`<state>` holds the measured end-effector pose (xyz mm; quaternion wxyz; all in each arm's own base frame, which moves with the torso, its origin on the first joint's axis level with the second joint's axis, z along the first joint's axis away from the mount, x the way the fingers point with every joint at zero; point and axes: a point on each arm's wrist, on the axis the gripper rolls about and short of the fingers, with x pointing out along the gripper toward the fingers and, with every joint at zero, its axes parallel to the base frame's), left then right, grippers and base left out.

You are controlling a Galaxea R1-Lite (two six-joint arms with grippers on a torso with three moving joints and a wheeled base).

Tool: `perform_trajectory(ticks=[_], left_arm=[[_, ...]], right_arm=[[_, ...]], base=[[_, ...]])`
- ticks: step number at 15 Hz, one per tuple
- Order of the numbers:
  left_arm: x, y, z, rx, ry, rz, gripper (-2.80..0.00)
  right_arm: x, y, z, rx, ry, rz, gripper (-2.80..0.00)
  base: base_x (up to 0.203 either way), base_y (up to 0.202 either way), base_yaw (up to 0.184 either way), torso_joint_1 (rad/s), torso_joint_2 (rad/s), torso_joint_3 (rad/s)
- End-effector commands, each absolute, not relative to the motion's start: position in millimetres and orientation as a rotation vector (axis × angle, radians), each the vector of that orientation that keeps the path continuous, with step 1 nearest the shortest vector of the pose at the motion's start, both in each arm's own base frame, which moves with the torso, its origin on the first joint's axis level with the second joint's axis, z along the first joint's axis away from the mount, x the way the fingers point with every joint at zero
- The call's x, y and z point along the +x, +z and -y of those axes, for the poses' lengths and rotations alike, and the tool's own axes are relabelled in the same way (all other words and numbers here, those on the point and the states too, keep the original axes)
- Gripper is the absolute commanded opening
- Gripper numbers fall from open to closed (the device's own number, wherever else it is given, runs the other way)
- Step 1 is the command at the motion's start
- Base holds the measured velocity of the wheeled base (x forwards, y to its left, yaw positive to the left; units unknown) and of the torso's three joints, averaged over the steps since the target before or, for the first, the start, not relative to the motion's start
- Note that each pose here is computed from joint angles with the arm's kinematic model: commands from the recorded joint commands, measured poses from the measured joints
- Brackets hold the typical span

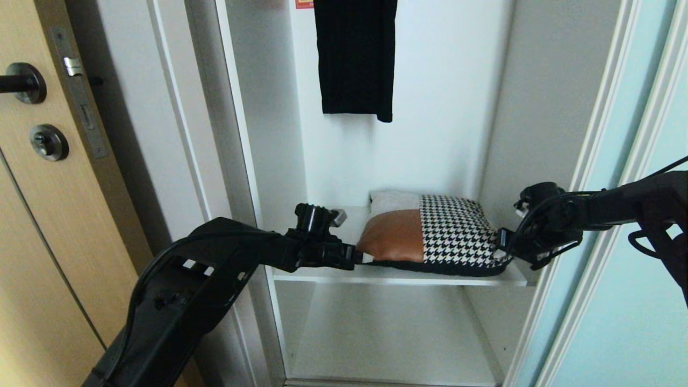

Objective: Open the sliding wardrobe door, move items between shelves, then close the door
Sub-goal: Place the pillow on the lower shelf

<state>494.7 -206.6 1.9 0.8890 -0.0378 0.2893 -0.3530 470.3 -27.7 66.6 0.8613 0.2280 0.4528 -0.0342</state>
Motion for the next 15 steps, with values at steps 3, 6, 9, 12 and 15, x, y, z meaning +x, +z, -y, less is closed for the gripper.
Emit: perform_trajectory(ticks=[3, 6, 9, 12, 15], left_arm=[[492.6, -6.3, 212.8, -0.082, -0.752, -0.607, 0.0], [491.0, -3.4, 216.8, -0.089, -0.787, -0.602, 0.0], [490.1, -7.5, 222.2, -0.085, -0.799, -0.586, 0.0], [490.1, -9.5, 223.4, -0.088, -0.815, -0.581, 0.0], [488.1, -10.7, 225.6, -0.086, -0.826, -0.592, 0.0]], right_arm=[[459.0, 58.9, 26.3, 0.462, -0.065, -1.001, -2.8], [453.2, 65.6, 18.9, 0.443, -0.038, -1.006, -2.8], [445.7, 70.0, 17.6, 0.44, -0.033, -1.014, -2.8], [447.0, 67.0, 18.0, 0.433, -0.029, -1.013, -2.8], [448.6, 67.6, 18.9, 0.438, -0.032, -1.006, -2.8]], base=[[0.0, 0.0, 0.0, 0.0, 0.0, 0.0], [0.0, 0.0, 0.0, 0.0, 0.0, 0.0], [0.0, 0.0, 0.0, 0.0, 0.0, 0.0], [0.0, 0.0, 0.0, 0.0, 0.0, 0.0], [0.0, 0.0, 0.0, 0.0, 0.0, 0.0]])
